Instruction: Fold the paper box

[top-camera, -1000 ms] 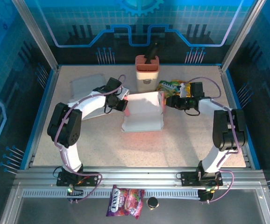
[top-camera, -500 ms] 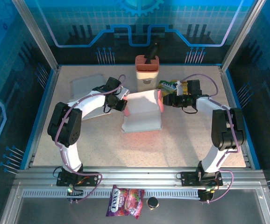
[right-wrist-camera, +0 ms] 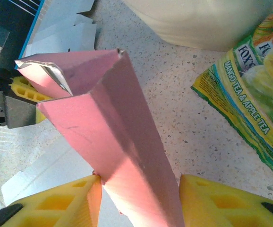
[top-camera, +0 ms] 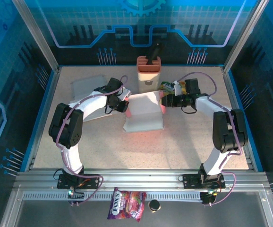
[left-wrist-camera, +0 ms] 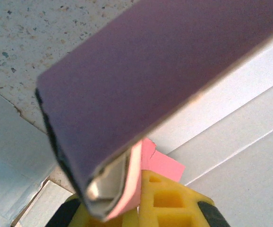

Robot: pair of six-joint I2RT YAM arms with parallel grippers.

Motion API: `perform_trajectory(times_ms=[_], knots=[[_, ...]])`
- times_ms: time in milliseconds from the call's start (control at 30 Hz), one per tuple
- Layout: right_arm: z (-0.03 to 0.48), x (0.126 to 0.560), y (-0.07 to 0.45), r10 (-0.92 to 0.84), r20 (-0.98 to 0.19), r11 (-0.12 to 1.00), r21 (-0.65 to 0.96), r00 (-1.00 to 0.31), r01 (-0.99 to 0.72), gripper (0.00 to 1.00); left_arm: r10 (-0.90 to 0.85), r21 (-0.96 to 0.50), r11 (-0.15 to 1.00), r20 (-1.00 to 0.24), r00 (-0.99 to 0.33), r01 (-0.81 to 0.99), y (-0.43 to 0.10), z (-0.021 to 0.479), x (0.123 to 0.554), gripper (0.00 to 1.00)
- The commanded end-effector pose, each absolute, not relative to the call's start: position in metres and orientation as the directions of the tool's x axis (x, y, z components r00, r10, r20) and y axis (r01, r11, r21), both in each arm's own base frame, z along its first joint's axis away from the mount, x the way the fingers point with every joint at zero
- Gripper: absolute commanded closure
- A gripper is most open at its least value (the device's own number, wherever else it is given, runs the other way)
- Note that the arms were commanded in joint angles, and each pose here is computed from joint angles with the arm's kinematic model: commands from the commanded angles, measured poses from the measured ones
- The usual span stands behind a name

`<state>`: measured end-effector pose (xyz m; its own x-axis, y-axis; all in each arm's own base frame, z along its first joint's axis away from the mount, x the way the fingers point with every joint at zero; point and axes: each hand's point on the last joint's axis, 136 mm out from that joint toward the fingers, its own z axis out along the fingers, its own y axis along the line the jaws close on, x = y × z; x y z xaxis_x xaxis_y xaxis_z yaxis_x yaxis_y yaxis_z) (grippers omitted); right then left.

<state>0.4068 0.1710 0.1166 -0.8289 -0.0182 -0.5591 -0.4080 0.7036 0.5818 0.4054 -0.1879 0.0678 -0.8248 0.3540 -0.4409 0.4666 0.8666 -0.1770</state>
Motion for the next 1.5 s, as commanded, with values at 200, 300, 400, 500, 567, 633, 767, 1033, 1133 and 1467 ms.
perform_trajectory(times_ms=[200,300,400,500,567,633,767,1033,1133,1467], knots=[[0.119,0.413,0.177,-0.073,-0.581,0.745,0.509,-0.810,-0.432,0.62,0.419,-0.171,0.850,-0.356,-0.835,0.499,-0.185,0.048,0.386,1.00],[0.118,0.413,0.178,-0.083,-0.585,0.754,0.493,-0.807,-0.435,0.65,0.425,-0.165,0.847,-0.360,-0.831,0.505,-0.186,0.049,0.385,1.00],[0.116,0.413,0.180,-0.087,-0.580,0.764,0.483,-0.810,-0.428,0.67,0.431,-0.159,0.845,-0.362,-0.826,0.510,-0.187,0.050,0.384,1.00],[0.114,0.411,0.184,-0.098,-0.581,0.767,0.474,-0.808,-0.434,0.68,0.442,-0.143,0.843,-0.366,-0.819,0.519,-0.188,0.051,0.384,1.00],[0.113,0.410,0.186,-0.104,-0.582,0.773,0.463,-0.806,-0.434,0.69,0.443,-0.142,0.842,-0.369,-0.817,0.521,-0.188,0.052,0.383,1.00],[0.111,0.410,0.186,-0.112,-0.582,0.784,0.446,-0.806,-0.431,0.71,0.445,-0.138,0.842,-0.368,-0.816,0.521,-0.188,0.052,0.383,1.00],[0.102,0.411,0.181,-0.131,-0.575,0.831,0.381,-0.808,-0.406,0.70,0.446,-0.136,0.842,-0.367,-0.816,0.522,-0.188,0.052,0.381,1.00],[0.098,0.417,0.177,-0.142,-0.590,0.874,0.303,-0.795,-0.380,0.65,0.466,-0.122,0.834,-0.365,-0.806,0.537,-0.191,0.051,0.378,1.00],[0.096,0.420,0.180,-0.150,-0.589,0.880,0.286,-0.794,-0.379,0.70,0.469,-0.119,0.834,-0.360,-0.807,0.538,-0.192,0.050,0.378,1.00],[0.074,0.419,0.175,-0.173,-0.533,0.970,0.051,-0.828,-0.236,1.00,0.447,-0.105,0.857,-0.337,-0.829,0.505,-0.198,0.051,0.382,1.00]])
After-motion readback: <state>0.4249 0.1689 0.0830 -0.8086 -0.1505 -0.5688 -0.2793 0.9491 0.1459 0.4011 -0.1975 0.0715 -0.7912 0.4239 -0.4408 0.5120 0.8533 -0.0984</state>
